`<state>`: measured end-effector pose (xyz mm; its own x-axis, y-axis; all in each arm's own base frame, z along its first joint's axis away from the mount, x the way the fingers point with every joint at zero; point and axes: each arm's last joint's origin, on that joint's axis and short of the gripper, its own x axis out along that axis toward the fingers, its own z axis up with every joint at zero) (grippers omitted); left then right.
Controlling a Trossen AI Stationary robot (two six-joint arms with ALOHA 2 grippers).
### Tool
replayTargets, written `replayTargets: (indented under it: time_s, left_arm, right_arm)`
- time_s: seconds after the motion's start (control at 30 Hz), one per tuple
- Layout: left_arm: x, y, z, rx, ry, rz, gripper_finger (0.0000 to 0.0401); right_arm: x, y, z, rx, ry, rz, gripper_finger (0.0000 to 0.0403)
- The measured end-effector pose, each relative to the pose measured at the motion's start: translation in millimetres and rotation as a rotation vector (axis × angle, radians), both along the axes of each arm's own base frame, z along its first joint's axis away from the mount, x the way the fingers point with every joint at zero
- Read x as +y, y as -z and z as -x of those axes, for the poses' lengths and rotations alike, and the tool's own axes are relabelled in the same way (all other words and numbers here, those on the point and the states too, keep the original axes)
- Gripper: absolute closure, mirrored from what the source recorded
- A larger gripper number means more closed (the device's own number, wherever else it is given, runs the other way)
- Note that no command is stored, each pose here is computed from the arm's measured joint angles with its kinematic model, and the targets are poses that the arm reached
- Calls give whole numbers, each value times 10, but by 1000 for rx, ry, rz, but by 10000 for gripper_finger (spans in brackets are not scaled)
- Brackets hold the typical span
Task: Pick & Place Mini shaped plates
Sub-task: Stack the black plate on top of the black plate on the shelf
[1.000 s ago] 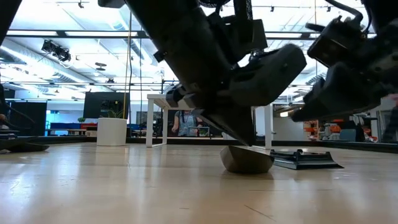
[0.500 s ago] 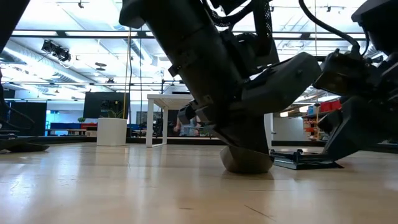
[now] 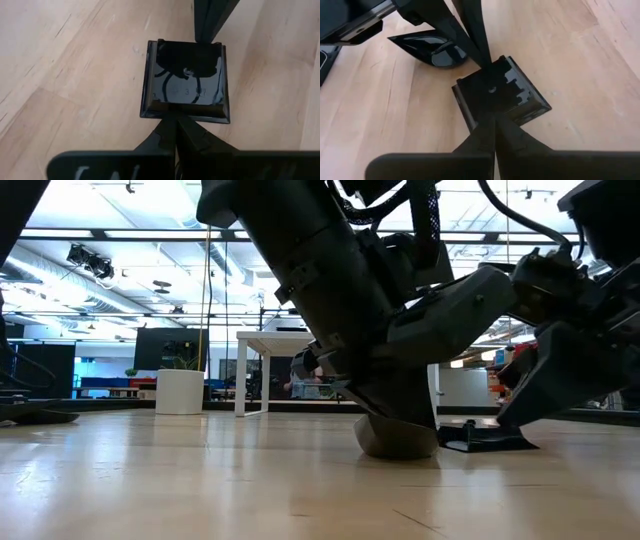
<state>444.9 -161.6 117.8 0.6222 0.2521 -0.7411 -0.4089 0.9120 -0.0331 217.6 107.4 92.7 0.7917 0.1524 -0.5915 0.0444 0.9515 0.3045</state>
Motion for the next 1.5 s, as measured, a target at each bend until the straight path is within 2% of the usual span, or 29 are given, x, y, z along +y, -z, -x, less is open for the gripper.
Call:
replayTargets:
  time_s: [0.27,0.47,0.57,0.83,1.07,1.37,1.5]
  left_arm:
    - [1,7,0,1,-2,-2,396]
    - [1,8,1,1,-4,-1,397]
    - [1,9,0,0,-4,-1,397]
    - [14,10,-5,2,-1,-4,397]
    - [16,12,-3,3,-2,-11,396]
    - [25,16,-14,0,19,-41,395]
    - [11,12,-43,-22,51,-44,397]
  right_arm:
    - [-6,-127,8,-36,-22,-5,401]
    - [-52,-78,97,95,33,-16,401]
    - [-46,-28,82,99,35,-11,401]
    - [-1,59,5,43,5,-26,401]
    - [77,23,-103,35,-58,-17,401]
    - [121,-198,-191,-69,-66,-46,401]
    - [91,-314,-193,-124,-24,-12,401]
